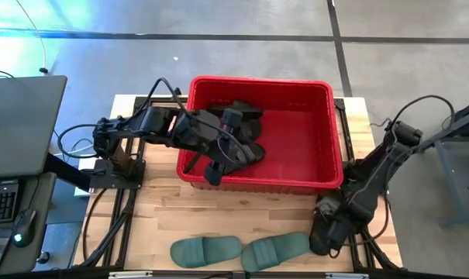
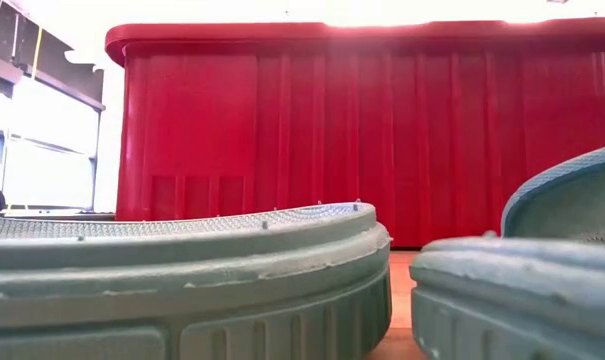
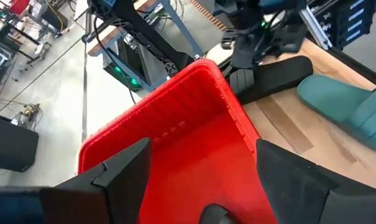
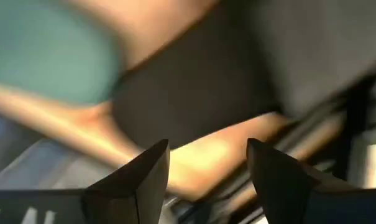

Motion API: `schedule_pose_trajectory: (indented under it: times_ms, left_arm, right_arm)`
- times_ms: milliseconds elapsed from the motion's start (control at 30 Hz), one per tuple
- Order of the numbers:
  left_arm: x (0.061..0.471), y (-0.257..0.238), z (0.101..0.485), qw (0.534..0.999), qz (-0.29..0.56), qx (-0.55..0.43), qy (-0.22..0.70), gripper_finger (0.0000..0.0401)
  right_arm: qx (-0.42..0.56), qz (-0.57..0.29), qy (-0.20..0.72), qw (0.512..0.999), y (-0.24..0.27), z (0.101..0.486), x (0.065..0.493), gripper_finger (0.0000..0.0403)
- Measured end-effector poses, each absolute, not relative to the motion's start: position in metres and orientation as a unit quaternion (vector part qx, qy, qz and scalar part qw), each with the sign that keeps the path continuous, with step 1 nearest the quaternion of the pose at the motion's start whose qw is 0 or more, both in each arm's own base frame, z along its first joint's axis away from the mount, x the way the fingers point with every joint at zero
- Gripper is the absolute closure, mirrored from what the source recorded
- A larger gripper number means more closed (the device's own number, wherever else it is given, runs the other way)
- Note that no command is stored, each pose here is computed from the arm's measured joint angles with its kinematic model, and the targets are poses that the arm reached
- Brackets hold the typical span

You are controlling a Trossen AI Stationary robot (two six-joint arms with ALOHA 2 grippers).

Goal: Pick and place slides into bin
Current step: Put the black slide into the red bin

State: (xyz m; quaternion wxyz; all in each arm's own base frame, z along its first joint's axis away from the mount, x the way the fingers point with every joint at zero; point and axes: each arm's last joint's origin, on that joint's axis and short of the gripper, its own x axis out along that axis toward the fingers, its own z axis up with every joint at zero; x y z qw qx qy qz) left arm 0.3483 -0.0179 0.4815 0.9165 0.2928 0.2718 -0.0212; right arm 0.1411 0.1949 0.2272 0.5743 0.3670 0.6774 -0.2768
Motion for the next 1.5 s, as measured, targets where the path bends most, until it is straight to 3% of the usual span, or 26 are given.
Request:
schedule_pose_trajectory:
  times_ms: [233, 800, 933, 1133, 1267, 1500]
  left_arm:
    - [0.348, -0.018, 0.481, 0.919, -0.024, 0.286, 0.271, 0.013]
    - [0.346, -0.019, 0.477, 0.922, -0.03, 0.25, 0.294, 0.013]
    - [0.346, -0.019, 0.477, 0.922, -0.03, 0.25, 0.294, 0.013]
    - [0.346, -0.019, 0.477, 0.93, -0.02, 0.22, 0.295, 0.013]
    - [0.346, -0.019, 0.477, 0.931, -0.018, 0.215, 0.295, 0.013]
    - [0.346, -0.019, 0.477, 0.931, -0.018, 0.214, 0.294, 0.013]
  right_arm:
    - [0.259, -0.38, 0.641, 0.614, 0.182, 0.214, 0.137, 0.0199]
    - [0.147, -0.429, 0.664, 0.594, 0.191, 0.176, 0.144, 0.0201]
    - [0.153, -0.416, 0.673, 0.592, 0.194, 0.173, 0.146, 0.0249]
    - [0.191, -0.389, 0.688, 0.582, 0.204, 0.183, 0.151, 0.0388]
    - [0.216, -0.337, 0.671, 0.624, 0.22, 0.21, 0.165, 0.0377]
    - [0.246, -0.255, 0.568, 0.743, 0.241, 0.281, 0.188, 0.0394]
